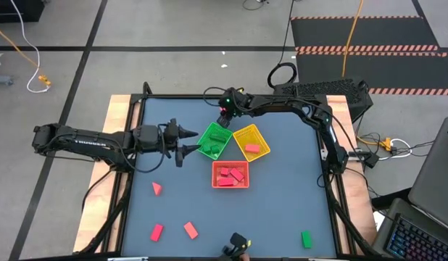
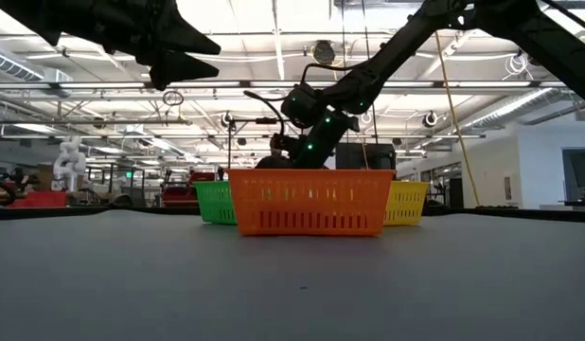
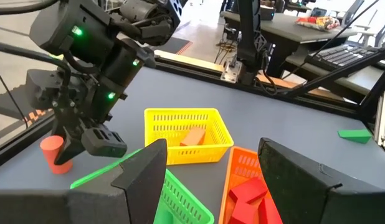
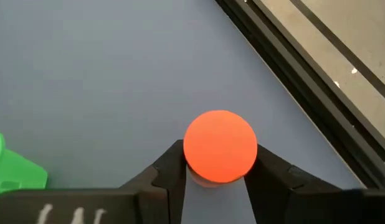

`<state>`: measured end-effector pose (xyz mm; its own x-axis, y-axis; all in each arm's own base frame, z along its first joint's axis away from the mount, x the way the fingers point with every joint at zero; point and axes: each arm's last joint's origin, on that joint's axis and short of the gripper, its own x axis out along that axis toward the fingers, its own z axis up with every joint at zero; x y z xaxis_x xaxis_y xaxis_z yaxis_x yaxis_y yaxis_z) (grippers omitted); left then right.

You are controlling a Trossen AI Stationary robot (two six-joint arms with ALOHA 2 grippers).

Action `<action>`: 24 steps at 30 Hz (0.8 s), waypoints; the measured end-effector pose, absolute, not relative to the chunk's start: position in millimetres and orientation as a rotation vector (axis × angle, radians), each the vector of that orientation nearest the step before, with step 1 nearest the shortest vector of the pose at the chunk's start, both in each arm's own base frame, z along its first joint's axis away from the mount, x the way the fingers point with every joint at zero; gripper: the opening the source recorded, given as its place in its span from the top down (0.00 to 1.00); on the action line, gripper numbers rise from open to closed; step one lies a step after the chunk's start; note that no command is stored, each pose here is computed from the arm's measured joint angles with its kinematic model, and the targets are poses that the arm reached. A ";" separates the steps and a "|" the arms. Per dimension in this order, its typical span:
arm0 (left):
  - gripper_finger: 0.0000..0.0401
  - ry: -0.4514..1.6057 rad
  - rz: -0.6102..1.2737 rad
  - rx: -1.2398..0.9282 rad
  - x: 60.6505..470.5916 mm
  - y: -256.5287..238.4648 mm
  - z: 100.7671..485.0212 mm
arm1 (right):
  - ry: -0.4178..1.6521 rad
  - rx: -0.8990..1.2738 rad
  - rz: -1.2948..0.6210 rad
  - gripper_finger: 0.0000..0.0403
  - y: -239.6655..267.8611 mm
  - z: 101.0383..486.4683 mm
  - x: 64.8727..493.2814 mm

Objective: Sort & place blocks by color
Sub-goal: Put the orange block into the yellow bin

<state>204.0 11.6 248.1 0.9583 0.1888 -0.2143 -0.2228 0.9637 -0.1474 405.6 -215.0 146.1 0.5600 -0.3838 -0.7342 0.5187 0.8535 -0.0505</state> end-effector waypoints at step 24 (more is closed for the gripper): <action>0.37 0.221 0.198 -0.207 203.7 7.8 245.9 | 1.075 0.242 -0.426 0.70 -114.9 279.4 333.3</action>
<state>203.7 7.8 245.9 0.9564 0.1715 -0.2366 -0.2168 0.9593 -0.1811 333.3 -114.9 279.4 0.4059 -0.2185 -0.8874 0.4494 0.8932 -0.0144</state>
